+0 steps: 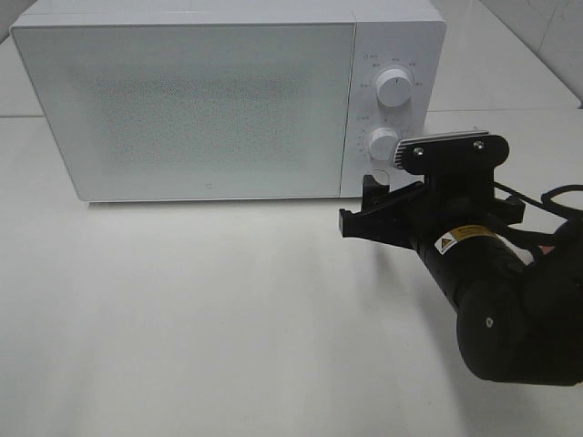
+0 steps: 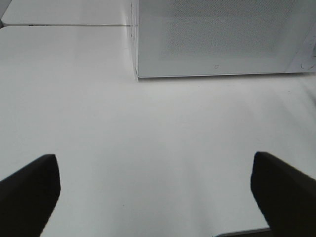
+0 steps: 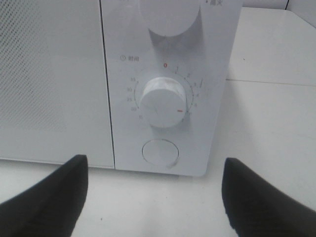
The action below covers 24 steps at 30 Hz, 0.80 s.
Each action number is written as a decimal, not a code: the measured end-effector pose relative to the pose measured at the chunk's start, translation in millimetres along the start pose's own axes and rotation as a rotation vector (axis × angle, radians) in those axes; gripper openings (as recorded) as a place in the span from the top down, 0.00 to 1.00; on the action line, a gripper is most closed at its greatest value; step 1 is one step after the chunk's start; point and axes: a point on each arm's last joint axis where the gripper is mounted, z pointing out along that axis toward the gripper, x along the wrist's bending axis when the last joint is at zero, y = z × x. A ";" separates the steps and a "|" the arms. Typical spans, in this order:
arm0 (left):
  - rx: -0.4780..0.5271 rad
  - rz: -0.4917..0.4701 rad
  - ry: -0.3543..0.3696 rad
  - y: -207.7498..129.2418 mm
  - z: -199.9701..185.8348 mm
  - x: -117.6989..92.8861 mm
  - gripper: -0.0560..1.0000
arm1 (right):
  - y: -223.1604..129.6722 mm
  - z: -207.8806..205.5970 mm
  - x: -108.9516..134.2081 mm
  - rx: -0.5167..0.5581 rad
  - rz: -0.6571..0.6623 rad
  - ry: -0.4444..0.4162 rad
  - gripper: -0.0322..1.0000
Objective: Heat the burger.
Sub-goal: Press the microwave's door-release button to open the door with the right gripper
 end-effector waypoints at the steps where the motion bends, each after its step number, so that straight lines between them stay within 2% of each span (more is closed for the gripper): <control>1: 0.000 0.000 0.000 0.0 0.0 0.0 0.03 | 1.4 1.8 -0.5 -0.005 0.001 0.001 0.25; 17: 0.000 0.000 0.000 0.0 0.0 0.0 0.03 | 15.4 30.7 -5.6 -0.063 0.024 -0.019 0.25; 24: 0.000 0.000 0.000 0.0 0.0 0.0 0.03 | 8.7 45.3 2.8 -0.060 0.009 -0.002 0.25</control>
